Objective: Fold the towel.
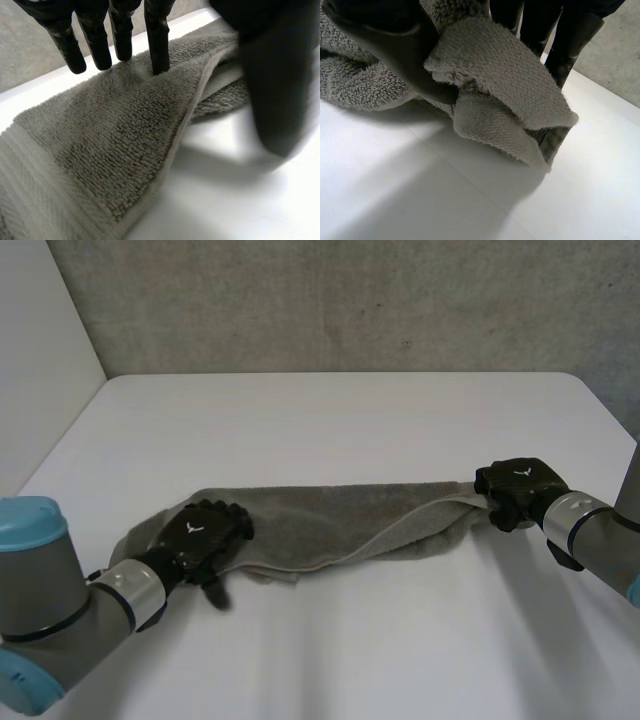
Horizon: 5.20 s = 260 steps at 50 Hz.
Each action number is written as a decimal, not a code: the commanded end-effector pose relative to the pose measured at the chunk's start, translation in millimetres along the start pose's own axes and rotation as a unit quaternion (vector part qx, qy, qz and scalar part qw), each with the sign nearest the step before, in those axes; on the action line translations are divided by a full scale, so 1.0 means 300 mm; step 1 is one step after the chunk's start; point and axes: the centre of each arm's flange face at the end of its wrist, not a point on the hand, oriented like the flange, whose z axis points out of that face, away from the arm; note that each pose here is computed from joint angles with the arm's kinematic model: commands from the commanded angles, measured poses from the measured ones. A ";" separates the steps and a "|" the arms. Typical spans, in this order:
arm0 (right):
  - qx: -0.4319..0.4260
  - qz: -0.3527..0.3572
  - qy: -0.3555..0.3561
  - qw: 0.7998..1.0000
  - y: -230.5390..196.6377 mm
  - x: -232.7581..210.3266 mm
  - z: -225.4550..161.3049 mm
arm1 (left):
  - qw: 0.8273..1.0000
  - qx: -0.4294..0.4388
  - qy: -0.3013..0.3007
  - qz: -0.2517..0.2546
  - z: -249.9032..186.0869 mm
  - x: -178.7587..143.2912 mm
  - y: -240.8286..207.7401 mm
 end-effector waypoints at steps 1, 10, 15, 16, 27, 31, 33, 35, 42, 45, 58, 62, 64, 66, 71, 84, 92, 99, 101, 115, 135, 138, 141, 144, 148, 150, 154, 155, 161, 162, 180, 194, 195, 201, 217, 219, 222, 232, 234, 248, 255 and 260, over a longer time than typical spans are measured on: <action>0.000 -0.002 -0.001 1.000 0.001 -0.001 0.000 | 1.000 0.021 -0.005 0.019 0.032 0.021 -0.024; -0.002 -0.004 -0.001 1.000 0.003 -0.002 -0.001 | 0.999 0.017 -0.023 0.019 0.057 0.007 -0.010; -0.001 -0.005 -0.001 1.000 0.003 -0.002 -0.001 | 0.999 0.018 -0.036 0.020 0.054 -0.004 -0.018; -0.002 -0.004 -0.001 1.000 0.003 -0.002 -0.001 | 0.999 0.020 -0.036 0.022 0.055 -0.005 -0.021; -0.001 -0.006 -0.006 1.000 0.001 -0.017 -0.005 | 0.998 0.034 -0.051 0.026 0.068 -0.022 -0.026; 0.000 -0.007 -0.006 1.000 -0.001 -0.019 -0.007 | 0.997 0.035 -0.064 0.028 0.065 -0.030 -0.032; 0.003 -0.008 -0.004 1.000 -0.010 -0.017 -0.010 | 0.996 0.035 -0.071 0.028 0.063 -0.035 -0.034; 0.006 -0.008 -0.002 1.000 -0.017 -0.015 -0.013 | 0.996 0.036 -0.082 0.028 0.060 -0.046 -0.039; 0.016 -0.005 -0.011 1.000 -0.070 -0.013 -0.046 | 0.994 0.035 -0.097 0.026 0.051 -0.075 -0.042; 0.010 0.003 -0.031 0.999 -0.092 -0.024 -0.072 | 0.994 0.031 -0.106 0.023 0.048 -0.099 -0.044; 0.045 0.029 -0.105 0.993 -0.376 -0.028 -0.285 | 0.970 0.178 -0.144 0.084 -0.129 -0.145 -0.460; 0.063 0.022 -0.133 0.989 -0.440 -0.042 -0.350 | 0.958 0.233 -0.147 0.077 -0.207 -0.143 -0.571; 0.056 0.024 -0.141 0.988 -0.424 -0.052 -0.341 | 0.961 0.231 -0.138 0.064 -0.203 -0.139 -0.561; 0.039 0.029 -0.147 0.988 -0.392 -0.063 -0.325 | 0.966 0.220 -0.127 0.050 -0.187 -0.133 -0.532; -0.012 0.043 -0.159 0.986 -0.262 -0.088 -0.249 | 0.985 0.137 -0.101 0.012 -0.099 -0.119 -0.358; -0.072 0.049 -0.145 0.986 -0.016 -0.168 -0.146 | 0.996 0.025 -0.076 -0.034 -0.015 -0.092 -0.117; -0.062 0.056 -0.171 0.982 -0.008 -0.275 -0.222 | 0.995 0.028 -0.084 -0.035 -0.019 -0.112 -0.123; -0.064 0.044 -0.191 0.978 0.039 -0.350 -0.281 | 0.995 0.028 -0.092 -0.039 -0.019 -0.131 -0.121; -0.067 0.038 -0.195 0.978 0.059 -0.371 -0.291 | 0.995 0.027 -0.092 -0.039 -0.019 -0.133 -0.119; -0.050 -0.018 -0.158 0.986 0.138 -0.395 -0.326 | 0.995 0.026 -0.092 -0.041 -0.020 -0.132 -0.116; -0.019 -0.029 -0.147 0.989 0.124 -0.387 -0.299 | 0.995 0.022 -0.091 -0.042 -0.025 -0.127 -0.110; -0.018 -0.029 -0.146 0.989 0.120 -0.386 -0.298 | 0.995 0.021 -0.091 -0.043 -0.026 -0.126 -0.108; -0.021 -0.029 -0.143 0.989 0.123 -0.382 -0.298 | 0.995 0.022 -0.091 -0.043 -0.027 -0.126 -0.110; -0.023 -0.029 -0.142 0.989 0.123 -0.380 -0.298 | 0.995 0.022 -0.090 -0.043 -0.027 -0.124 -0.108; -0.021 -0.025 -0.141 0.989 0.118 -0.376 -0.305 | 0.995 0.018 -0.090 -0.045 -0.031 -0.121 -0.101; -0.015 -0.025 -0.137 0.990 0.105 -0.370 -0.310 | 0.995 0.017 -0.090 -0.045 -0.031 -0.121 -0.100; -0.008 -0.027 -0.135 0.990 0.092 -0.367 -0.321 | 0.995 0.018 -0.090 -0.045 -0.032 -0.121 -0.101; -0.008 -0.027 -0.135 0.990 0.092 -0.367 -0.321 | 0.995 0.018 -0.090 -0.045 -0.032 -0.121 -0.101; -0.020 -0.025 -0.146 0.989 0.116 -0.385 -0.320 | 0.995 0.017 -0.090 -0.046 -0.032 -0.120 -0.100; -0.027 -0.023 -0.149 0.988 0.128 -0.389 -0.316 | 0.995 0.017 -0.089 -0.046 -0.032 -0.120 -0.099; 0.021 -0.028 -0.127 0.991 -0.040 -0.326 -0.356 | 0.993 0.052 -0.097 -0.029 -0.085 -0.118 -0.199; 0.164 -0.032 -0.095 0.981 -0.556 -0.071 -0.567 | 0.968 0.235 -0.087 -0.013 -0.325 -0.112 -0.603; 0.141 -0.023 -0.101 0.985 -0.540 -0.052 -0.523 | 0.968 0.235 -0.086 -0.013 -0.325 -0.112 -0.603; 0.075 -0.020 -0.120 0.990 -0.467 -0.037 -0.361 | 0.976 0.192 -0.083 -0.059 -0.222 -0.175 -0.529; 0.270 -0.099 0.018 0.958 -0.820 -0.004 -0.140 | 0.960 0.265 -0.091 0.015 0.112 -0.286 -0.760; 0.320 -0.077 0.025 0.944 -0.892 0.021 -0.187 | 0.926 0.359 -0.112 0.044 0.026 -0.299 -0.976; 0.384 -0.041 0.010 0.922 -0.982 0.030 -0.272 | 0.892 0.436 -0.111 0.056 -0.083 -0.273 -1.141; 0.289 -0.051 -0.082 0.953 -0.814 -0.044 -0.246 | 0.922 0.378 -0.079 -0.018 -0.040 -0.262 -1.019; 0.267 -0.067 -0.085 0.958 -0.771 -0.059 -0.239 | 0.938 0.338 -0.076 -0.034 -0.004 -0.258 -0.930; 0.045 -0.129 -0.140 0.981 -0.267 -0.148 -0.175 | 0.994 0.098 -0.025 -0.051 0.029 -0.173 -0.294; 0.019 -0.117 -0.137 0.983 -0.131 -0.153 -0.156 | 0.998 0.048 -0.008 -0.045 0.011 -0.109 -0.141; 0.022 -0.112 -0.109 0.987 -0.086 -0.133 -0.124 | 0.998 0.049 -0.007 -0.044 0.033 -0.100 -0.109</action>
